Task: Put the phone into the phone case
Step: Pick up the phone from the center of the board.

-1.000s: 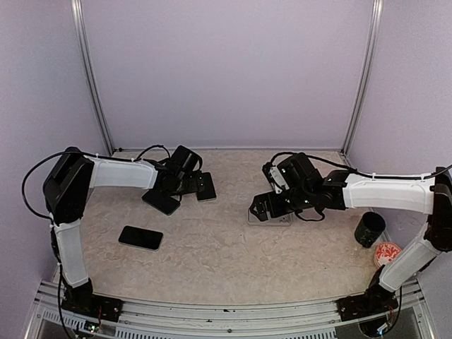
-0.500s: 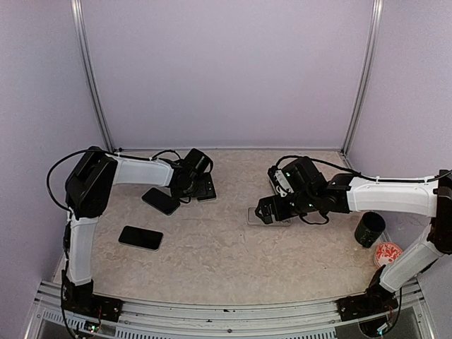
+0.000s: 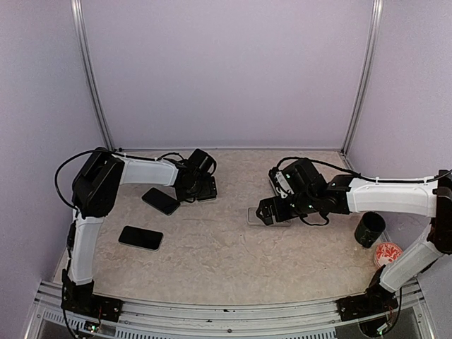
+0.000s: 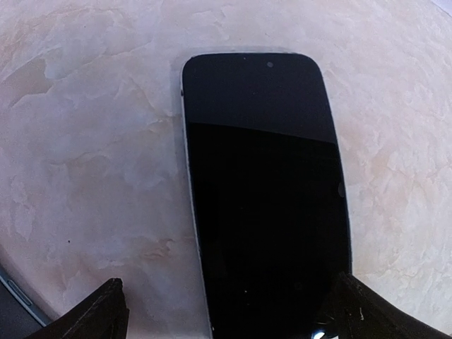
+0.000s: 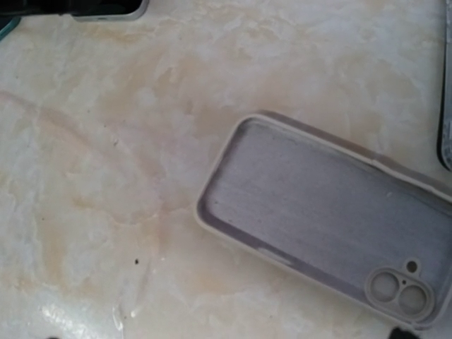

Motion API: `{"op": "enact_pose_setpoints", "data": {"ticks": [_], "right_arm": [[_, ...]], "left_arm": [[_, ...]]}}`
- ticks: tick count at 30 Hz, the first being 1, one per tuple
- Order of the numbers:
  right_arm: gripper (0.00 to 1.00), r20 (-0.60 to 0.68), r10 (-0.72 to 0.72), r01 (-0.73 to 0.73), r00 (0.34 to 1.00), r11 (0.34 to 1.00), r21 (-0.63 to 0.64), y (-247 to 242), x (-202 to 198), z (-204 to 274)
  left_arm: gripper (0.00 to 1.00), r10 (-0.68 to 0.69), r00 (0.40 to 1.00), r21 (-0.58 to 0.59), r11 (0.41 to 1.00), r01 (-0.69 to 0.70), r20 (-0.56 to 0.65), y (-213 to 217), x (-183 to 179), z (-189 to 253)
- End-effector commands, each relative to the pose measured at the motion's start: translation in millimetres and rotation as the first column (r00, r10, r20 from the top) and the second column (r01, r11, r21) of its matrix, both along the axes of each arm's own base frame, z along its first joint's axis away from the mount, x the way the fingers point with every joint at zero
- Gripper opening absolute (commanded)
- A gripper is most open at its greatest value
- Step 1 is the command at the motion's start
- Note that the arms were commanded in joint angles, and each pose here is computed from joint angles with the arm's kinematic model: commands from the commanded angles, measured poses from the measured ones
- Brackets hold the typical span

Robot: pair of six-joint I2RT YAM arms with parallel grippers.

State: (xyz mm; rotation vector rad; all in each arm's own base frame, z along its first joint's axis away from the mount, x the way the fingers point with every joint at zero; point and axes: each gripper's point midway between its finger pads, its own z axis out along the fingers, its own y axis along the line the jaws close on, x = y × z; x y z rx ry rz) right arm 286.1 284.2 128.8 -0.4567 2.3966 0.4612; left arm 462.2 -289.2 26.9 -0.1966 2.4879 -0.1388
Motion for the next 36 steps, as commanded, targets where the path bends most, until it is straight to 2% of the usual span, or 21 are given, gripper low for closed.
{"op": "enact_pose_setpoints", "data": {"ticks": [1, 9, 25, 36], "right_arm": [[0.99, 0.004, -0.021, 0.021, 1.000, 1.000, -0.010, -5.0, 3.1, -2.8], [0.99, 0.009, -0.016, 0.017, 1.000, 1.000, -0.016, -3.4, 5.2, -2.8], [1.00, 0.016, -0.012, 0.012, 1.000, 1.000, -0.023, -2.5, 7.7, -1.3], [0.99, 0.023, -0.014, 0.015, 1.000, 1.000, -0.015, -3.1, 7.4, 1.0]], "left_arm": [[0.99, -0.010, 0.999, -0.044, 0.999, 0.008, -0.035, -13.4, -1.8, -10.5], [0.99, 0.009, 0.998, -0.020, 1.000, -0.010, -0.057, -18.0, -2.8, -24.9], [0.98, 0.061, 0.998, 0.160, 0.986, -0.055, -0.035, -8.1, -12.3, -37.3], [0.87, 0.036, 0.997, 0.208, 0.978, -0.023, -0.063, -7.7, -21.2, -55.1]]}}
